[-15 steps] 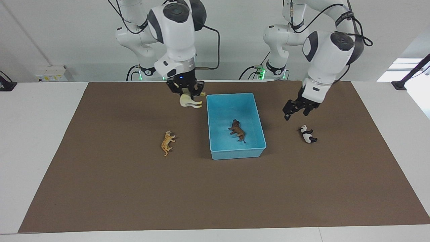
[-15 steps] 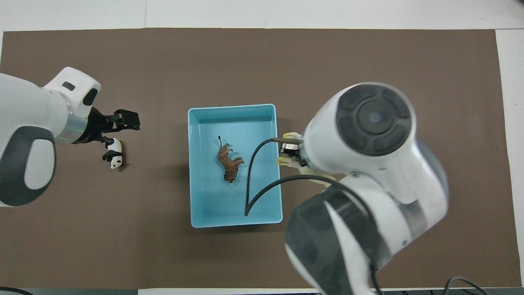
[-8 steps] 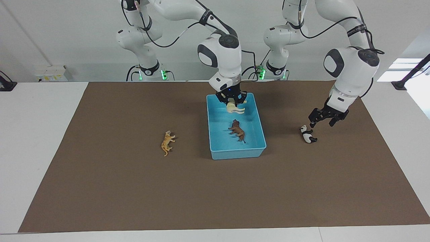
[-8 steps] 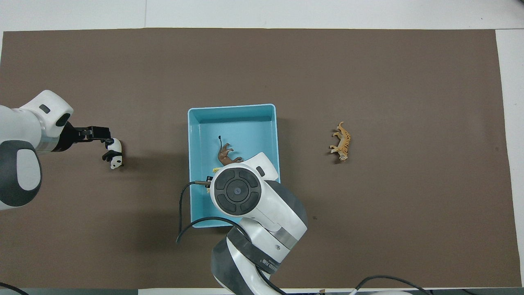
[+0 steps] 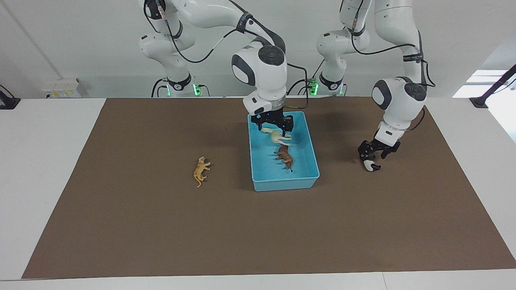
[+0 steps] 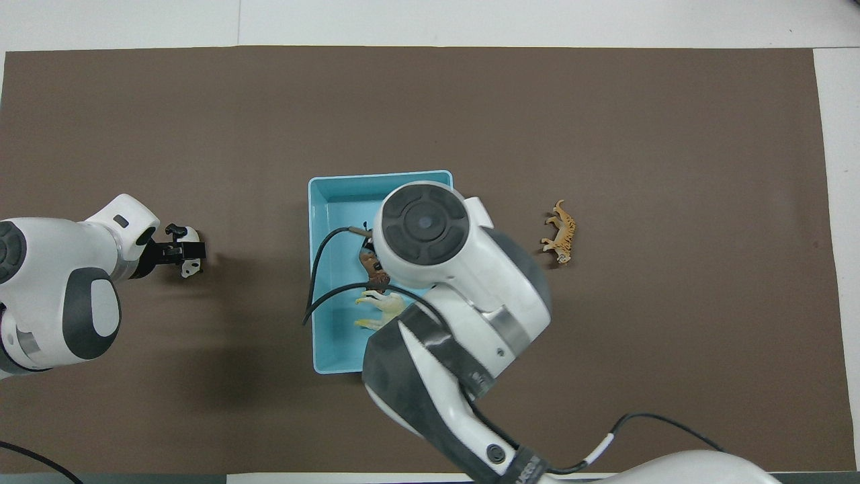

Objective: Put all toys into storage box
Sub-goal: 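Release the cream horse into the box while the left gripper reaches the panda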

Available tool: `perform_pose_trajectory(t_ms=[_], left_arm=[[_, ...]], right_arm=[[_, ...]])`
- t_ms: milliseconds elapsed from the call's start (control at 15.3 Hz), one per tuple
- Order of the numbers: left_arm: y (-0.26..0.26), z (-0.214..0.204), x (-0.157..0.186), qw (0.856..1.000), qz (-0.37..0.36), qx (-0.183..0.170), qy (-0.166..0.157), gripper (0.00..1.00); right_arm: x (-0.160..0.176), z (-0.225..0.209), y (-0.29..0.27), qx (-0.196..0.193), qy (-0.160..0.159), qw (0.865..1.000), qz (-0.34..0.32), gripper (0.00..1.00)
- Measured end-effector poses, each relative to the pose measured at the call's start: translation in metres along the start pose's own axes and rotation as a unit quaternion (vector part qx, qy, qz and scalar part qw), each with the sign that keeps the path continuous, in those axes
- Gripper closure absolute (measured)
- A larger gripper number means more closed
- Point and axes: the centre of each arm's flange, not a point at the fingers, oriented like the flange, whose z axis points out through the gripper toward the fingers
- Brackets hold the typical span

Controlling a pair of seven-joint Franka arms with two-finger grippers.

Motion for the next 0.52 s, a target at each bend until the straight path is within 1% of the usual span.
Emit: perform_pose_trajectory(t_ms=[131, 261, 327, 523], left_arm=[[0.000, 0.006, -0.006, 1.000, 0.002, 0.000, -0.003, 0.00], [0.001, 0.008, -0.008, 1.000, 0.003, 0.000, -0.004, 0.00], [0.002, 0.008, -0.008, 1.000, 0.004, 0.000, -0.003, 0.04], [0.003, 0.008, -0.007, 1.000, 0.005, 0.000, 0.000, 0.38]], right_arm=[[0.056, -0.034, 0.041, -0.005, 0.002, 1.000, 0.018, 0.00], [0.097, -0.041, 0.076, -0.011, 0.000, 0.999, 0.038, 0.00], [0.115, -0.037, 0.093, -0.016, -0.004, 0.999, 0.043, 0.00], [0.153, -0.008, 0.143, -0.035, -0.024, 0.999, 0.012, 0.00]])
